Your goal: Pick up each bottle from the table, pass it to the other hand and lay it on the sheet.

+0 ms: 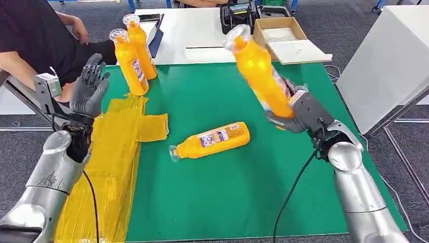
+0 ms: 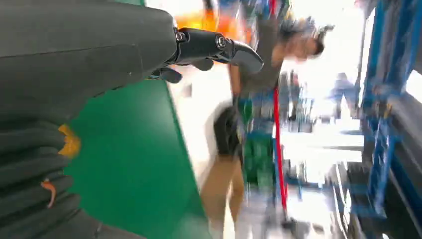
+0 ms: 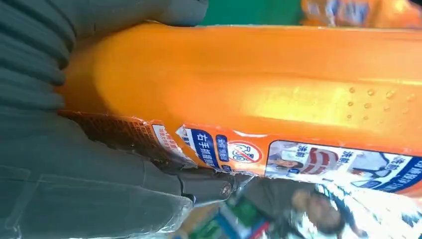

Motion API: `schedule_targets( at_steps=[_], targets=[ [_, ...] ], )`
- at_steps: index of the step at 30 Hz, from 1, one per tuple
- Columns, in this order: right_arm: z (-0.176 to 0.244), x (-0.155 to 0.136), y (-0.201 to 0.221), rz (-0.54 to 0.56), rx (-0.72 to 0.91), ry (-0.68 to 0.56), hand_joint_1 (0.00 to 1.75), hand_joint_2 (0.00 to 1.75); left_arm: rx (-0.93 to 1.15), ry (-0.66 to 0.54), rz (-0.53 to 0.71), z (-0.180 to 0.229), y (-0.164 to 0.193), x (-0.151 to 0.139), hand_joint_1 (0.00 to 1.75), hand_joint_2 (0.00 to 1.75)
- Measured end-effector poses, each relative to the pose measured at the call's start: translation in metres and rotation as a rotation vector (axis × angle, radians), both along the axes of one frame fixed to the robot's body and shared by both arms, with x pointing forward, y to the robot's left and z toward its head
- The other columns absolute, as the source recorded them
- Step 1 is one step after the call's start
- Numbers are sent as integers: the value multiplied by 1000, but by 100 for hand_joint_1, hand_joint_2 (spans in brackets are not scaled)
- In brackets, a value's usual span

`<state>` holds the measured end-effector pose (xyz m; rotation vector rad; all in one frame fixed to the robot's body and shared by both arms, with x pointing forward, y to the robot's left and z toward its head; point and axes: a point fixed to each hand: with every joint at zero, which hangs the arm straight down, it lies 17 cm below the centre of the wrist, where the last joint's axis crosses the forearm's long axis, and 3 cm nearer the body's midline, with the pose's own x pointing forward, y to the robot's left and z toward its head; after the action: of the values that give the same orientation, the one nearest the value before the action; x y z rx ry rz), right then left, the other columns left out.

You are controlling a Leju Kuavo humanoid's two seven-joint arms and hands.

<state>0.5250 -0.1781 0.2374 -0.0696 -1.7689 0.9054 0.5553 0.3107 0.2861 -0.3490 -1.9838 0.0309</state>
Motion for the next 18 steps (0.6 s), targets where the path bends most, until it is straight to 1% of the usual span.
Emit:
schedule_targets(
  at_steps=[2, 4, 7, 10, 13, 18],
  targets=[
    [23, 15, 6, -21, 4, -33, 175, 175, -60, 19, -106, 2, -21, -4, 0, 175],
    [43, 26, 25, -8, 21, -51, 175, 175, -102, 32, -178, 5, -43, -7, 0, 175],
    [64, 30, 70, 45, 57, -56, 175, 175, -171, 53, -279, 9, -79, -10, 0, 175],
    [85, 28, 115, 91, 83, -62, 175, 175, -254, 60, -365, 16, -109, -15, 0, 175],
    [98, 23, 149, 114, 96, -62, 175, 175, -300, 63, -405, 23, -136, -20, 0, 175],
    [99, 10, 196, 162, 100, -47, 175, 175, -319, 44, -399, 44, -168, -25, 0, 175]
  ],
)
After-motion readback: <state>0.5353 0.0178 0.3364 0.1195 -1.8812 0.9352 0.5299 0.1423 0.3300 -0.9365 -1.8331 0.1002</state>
